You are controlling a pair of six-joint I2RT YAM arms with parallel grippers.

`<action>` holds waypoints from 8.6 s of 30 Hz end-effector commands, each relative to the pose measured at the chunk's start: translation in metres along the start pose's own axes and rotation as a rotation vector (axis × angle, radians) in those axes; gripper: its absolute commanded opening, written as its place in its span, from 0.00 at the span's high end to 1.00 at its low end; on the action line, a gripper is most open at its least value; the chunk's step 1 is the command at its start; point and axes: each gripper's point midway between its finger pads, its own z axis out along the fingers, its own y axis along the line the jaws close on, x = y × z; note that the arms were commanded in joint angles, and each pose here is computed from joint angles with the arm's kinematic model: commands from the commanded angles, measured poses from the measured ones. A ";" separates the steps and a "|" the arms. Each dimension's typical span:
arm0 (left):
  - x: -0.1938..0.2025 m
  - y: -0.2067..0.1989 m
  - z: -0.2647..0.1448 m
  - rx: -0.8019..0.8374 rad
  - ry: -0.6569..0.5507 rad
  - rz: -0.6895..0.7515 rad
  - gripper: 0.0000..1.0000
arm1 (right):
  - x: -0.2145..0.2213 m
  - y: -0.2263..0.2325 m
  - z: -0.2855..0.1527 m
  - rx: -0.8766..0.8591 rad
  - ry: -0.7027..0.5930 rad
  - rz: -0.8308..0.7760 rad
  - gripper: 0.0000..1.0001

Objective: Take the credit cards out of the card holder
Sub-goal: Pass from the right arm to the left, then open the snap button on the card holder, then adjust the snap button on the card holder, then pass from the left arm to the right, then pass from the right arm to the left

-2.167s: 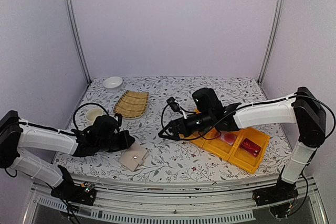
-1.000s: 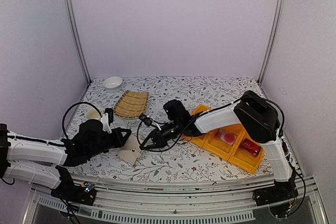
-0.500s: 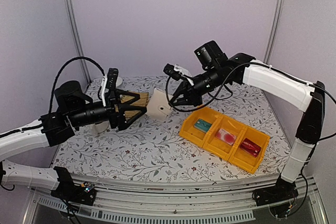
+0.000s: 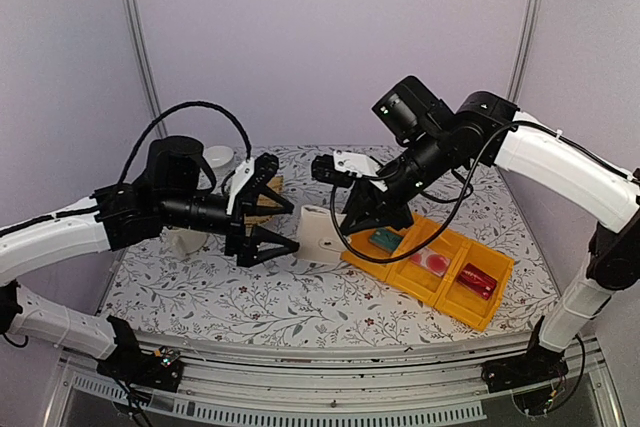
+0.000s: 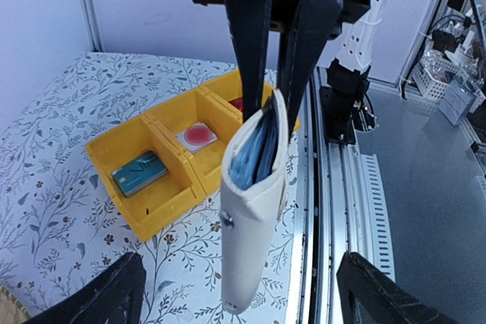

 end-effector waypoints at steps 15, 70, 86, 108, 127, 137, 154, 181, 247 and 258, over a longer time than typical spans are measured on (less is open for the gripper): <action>0.010 -0.030 0.012 0.144 -0.111 0.102 0.68 | -0.026 0.004 0.001 -0.001 -0.092 -0.168 0.98; -0.067 0.072 -0.019 -0.675 -0.587 -0.248 1.00 | -0.066 -0.135 0.022 0.698 -0.529 0.487 0.53; -0.074 0.069 -0.024 -0.675 -0.610 -0.195 1.00 | -0.036 -0.158 0.031 0.777 -0.441 0.546 0.77; -0.042 0.086 -0.046 -0.786 -0.481 -0.218 1.00 | 0.060 -0.209 -0.053 0.933 -0.410 0.688 0.99; -0.045 0.089 -0.049 -0.757 -0.438 -0.190 1.00 | -0.103 -0.075 -0.033 0.223 -0.843 0.217 0.01; -0.050 0.063 -0.039 -0.582 -0.474 -0.137 1.00 | -0.085 -0.097 0.014 0.128 -0.672 0.246 0.05; -0.044 -0.024 -0.030 -0.079 -0.475 0.090 1.00 | -0.050 -0.023 -0.025 -0.258 -0.635 0.006 0.41; -0.042 -0.036 -0.034 0.041 -0.472 0.141 1.00 | -0.043 -0.033 -0.016 -0.094 -0.582 0.043 0.31; 0.049 0.009 -0.041 -0.195 -0.413 0.022 0.02 | -0.052 0.003 -0.051 -0.280 -0.649 0.068 0.98; 0.006 0.011 -0.011 -0.205 -0.515 0.070 0.10 | -0.094 0.019 -0.104 -0.272 -0.773 -0.126 0.99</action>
